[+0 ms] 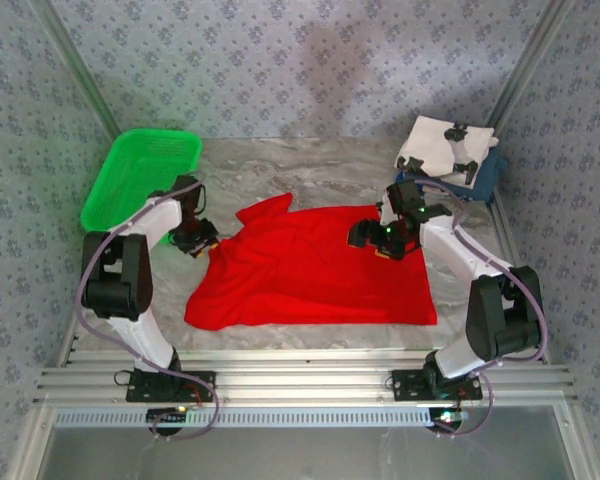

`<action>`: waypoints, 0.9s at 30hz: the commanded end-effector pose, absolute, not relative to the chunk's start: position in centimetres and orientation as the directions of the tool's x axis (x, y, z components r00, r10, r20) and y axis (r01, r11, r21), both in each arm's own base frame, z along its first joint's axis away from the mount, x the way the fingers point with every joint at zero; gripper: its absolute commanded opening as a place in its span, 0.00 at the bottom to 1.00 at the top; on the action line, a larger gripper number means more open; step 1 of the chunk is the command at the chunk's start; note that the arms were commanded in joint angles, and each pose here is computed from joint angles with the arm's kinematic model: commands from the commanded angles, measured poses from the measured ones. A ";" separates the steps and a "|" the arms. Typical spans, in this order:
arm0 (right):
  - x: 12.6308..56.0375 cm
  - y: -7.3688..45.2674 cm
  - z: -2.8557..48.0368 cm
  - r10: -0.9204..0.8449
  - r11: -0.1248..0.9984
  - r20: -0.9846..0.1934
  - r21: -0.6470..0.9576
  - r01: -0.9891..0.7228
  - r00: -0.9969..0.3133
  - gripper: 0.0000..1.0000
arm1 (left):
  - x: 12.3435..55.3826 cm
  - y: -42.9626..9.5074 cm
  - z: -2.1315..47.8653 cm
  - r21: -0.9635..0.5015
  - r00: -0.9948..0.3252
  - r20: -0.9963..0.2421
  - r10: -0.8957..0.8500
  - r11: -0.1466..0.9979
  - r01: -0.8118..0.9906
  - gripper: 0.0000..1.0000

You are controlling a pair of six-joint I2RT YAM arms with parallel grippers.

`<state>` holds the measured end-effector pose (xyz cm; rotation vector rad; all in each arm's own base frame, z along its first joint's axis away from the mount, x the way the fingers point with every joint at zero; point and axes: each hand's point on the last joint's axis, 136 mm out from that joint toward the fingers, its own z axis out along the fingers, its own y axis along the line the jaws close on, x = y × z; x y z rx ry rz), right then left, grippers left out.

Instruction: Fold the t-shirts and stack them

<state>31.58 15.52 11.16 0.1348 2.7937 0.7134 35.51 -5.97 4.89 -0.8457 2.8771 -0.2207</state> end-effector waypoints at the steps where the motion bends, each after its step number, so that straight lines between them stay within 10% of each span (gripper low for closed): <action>1: 32.1 16.1 11.8 0.125 0.877 -0.251 0.481 -0.012 -0.960 0.82 | 37.0 -5.9 4.8 -0.163 -0.827 -0.134 -0.546 0.836 -0.525 0.30; 27: 30.9 15.5 10.9 0.113 0.876 -0.212 0.482 -0.003 -0.971 0.81 | 33.9 -7.6 0.7 -0.079 -0.856 0.019 -0.516 0.853 -0.516 0.32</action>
